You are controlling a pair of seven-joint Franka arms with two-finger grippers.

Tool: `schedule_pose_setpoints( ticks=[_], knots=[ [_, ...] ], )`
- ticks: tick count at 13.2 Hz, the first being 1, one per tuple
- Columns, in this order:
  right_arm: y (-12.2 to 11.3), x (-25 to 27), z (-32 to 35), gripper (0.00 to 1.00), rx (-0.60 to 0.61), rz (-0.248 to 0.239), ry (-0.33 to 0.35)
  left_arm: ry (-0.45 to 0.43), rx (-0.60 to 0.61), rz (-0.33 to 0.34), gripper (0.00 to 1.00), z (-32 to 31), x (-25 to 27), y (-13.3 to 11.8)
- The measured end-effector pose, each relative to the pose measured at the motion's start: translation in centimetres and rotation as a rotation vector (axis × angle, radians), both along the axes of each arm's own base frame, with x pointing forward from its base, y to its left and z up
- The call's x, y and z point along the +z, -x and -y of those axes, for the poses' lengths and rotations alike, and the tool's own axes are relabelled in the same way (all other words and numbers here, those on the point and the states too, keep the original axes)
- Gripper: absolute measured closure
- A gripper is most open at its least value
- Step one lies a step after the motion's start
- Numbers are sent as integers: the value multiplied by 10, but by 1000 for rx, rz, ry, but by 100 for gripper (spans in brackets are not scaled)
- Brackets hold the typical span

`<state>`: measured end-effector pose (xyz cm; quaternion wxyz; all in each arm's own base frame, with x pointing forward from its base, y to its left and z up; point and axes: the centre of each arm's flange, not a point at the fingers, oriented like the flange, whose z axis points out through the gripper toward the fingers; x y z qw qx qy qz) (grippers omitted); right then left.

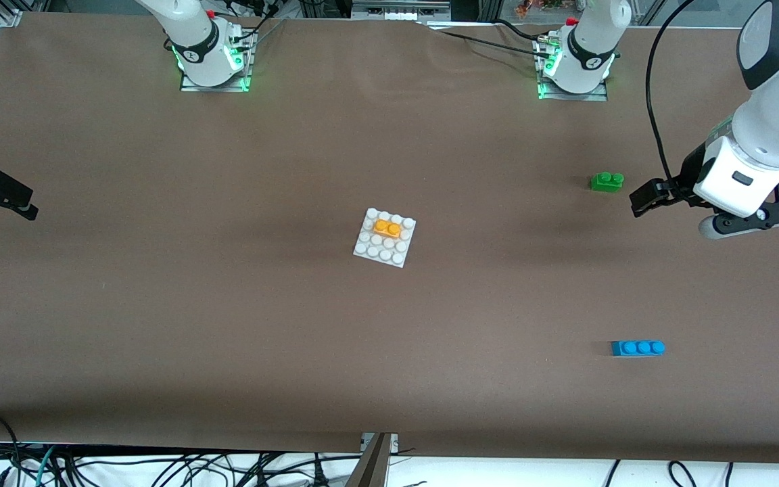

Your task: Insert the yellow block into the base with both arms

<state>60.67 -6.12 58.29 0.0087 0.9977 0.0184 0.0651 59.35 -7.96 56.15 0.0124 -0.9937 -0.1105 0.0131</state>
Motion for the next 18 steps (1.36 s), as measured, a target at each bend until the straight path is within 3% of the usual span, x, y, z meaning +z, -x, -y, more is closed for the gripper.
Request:
schedule_pose_setpoints(
  ticks=[18],
  knots=[
    [0, 0, -2, 0, 3, 0, 0, -29, -146, 57, 0, -7, 30, 5]
  ],
)
